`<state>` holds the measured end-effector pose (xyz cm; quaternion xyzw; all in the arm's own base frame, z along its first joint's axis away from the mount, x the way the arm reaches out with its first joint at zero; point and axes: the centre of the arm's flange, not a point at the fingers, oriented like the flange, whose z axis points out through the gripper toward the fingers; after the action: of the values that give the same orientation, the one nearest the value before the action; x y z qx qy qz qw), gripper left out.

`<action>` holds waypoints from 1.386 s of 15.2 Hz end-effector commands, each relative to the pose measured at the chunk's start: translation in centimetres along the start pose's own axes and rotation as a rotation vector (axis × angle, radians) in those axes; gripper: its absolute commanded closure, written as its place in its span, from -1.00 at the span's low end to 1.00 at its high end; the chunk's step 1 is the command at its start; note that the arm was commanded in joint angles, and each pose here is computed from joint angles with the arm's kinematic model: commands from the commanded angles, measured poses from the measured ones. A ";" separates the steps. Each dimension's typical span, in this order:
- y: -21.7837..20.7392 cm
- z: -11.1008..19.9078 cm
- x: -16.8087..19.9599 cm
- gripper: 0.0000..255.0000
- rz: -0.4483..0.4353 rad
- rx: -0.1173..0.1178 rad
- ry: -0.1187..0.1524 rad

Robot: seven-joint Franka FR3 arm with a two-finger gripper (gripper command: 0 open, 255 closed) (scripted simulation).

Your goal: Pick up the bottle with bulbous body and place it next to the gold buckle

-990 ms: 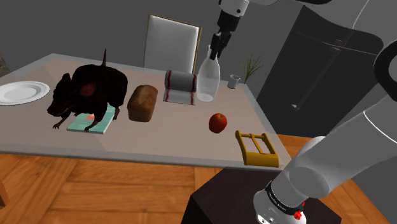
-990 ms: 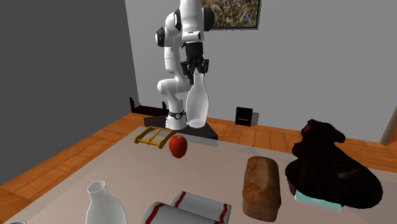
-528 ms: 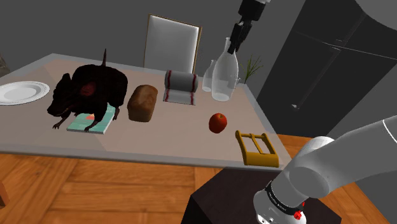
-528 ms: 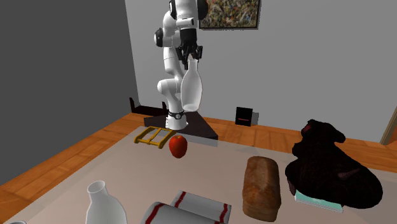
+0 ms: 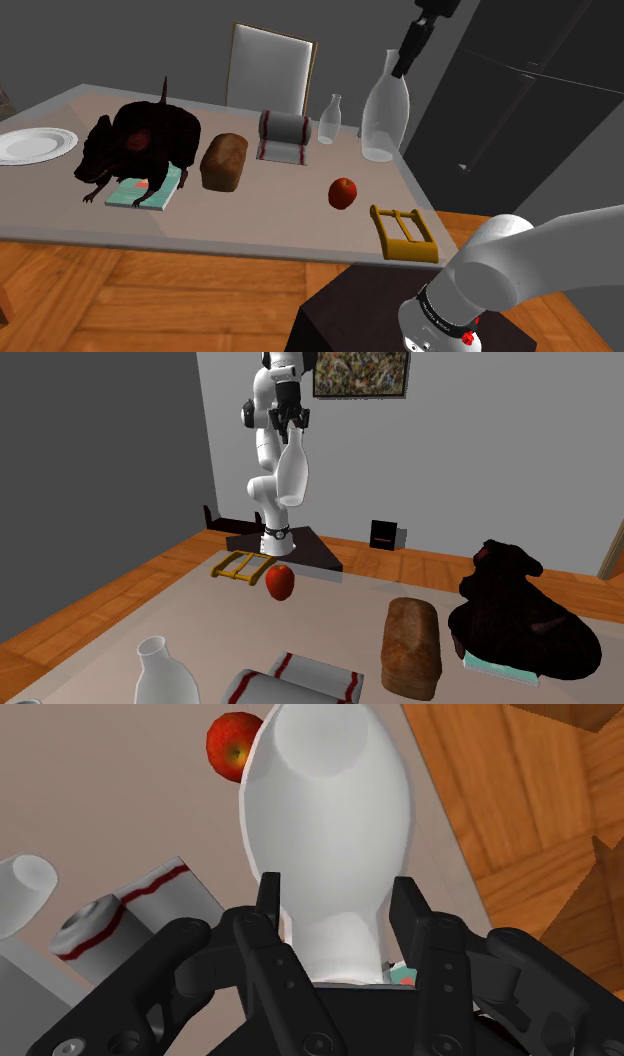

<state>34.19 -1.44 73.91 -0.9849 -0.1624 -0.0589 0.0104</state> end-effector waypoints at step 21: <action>0.0 11.3 -1.5 1.00 0.000 0.000 0.000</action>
<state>34.05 -1.49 63.10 -0.9850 -0.1623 -0.0582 0.0104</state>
